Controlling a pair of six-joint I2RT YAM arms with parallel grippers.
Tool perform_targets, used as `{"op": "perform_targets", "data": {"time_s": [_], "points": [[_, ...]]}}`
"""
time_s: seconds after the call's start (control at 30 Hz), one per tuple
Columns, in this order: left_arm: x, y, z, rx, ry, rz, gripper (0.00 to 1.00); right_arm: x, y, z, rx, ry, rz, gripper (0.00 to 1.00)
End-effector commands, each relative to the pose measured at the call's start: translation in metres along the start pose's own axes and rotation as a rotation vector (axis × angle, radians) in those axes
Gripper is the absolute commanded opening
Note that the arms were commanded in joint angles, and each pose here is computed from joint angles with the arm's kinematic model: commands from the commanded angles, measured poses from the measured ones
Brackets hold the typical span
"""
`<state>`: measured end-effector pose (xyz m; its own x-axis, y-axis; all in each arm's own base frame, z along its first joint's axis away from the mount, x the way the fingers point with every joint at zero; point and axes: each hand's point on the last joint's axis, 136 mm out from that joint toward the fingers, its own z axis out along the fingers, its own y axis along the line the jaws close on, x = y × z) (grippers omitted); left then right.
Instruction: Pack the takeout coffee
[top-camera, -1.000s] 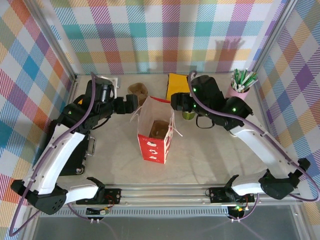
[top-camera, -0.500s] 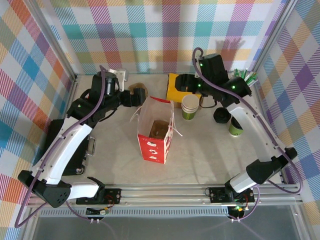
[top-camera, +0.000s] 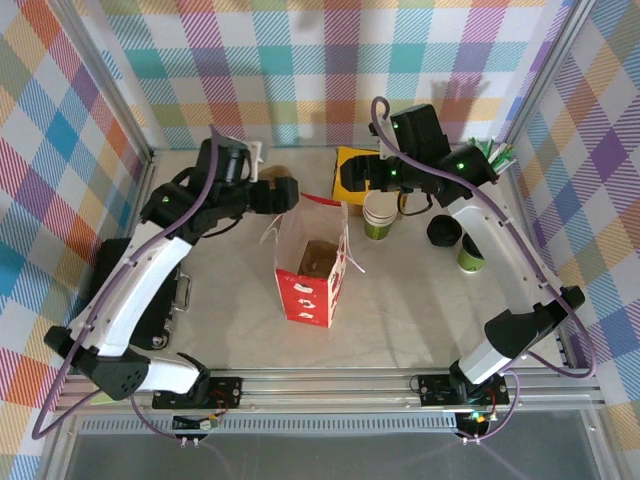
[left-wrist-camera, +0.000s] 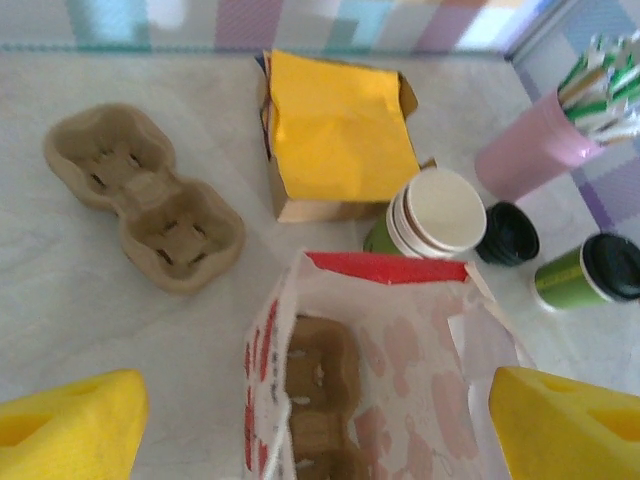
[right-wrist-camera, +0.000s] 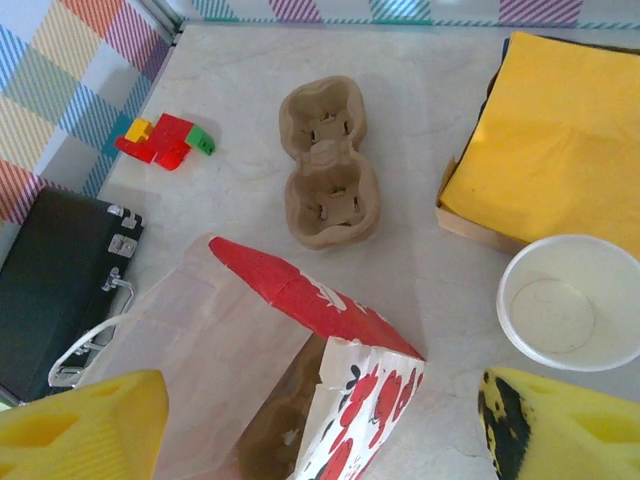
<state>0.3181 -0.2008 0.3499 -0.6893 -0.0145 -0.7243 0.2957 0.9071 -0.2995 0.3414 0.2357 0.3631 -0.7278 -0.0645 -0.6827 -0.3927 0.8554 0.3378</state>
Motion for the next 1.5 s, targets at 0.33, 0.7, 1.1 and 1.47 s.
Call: {"op": "perform_targets", "data": {"time_s": [0.33, 0.7, 1.1, 1.47], "points": [[0.057, -0.005, 0.03, -0.074, 0.301, 0.161, 0.96, -0.018, -0.034, -0.014, 0.017, -0.058, 0.174, 0.81], [0.096, -0.016, 0.049, -0.044, 0.419, 0.141, 0.95, -0.027, -0.034, -0.007, 0.004, -0.073, 0.185, 0.81], [0.092, -0.014, 0.048, -0.079, 0.386, 0.138, 0.56, -0.035, -0.033, -0.001, -0.007, -0.092, 0.212, 0.8], [0.074, -0.018, 0.027, -0.097, 0.228, 0.092, 0.17, -0.044, -0.031, 0.0, -0.018, -0.12, 0.195, 0.8]]}}
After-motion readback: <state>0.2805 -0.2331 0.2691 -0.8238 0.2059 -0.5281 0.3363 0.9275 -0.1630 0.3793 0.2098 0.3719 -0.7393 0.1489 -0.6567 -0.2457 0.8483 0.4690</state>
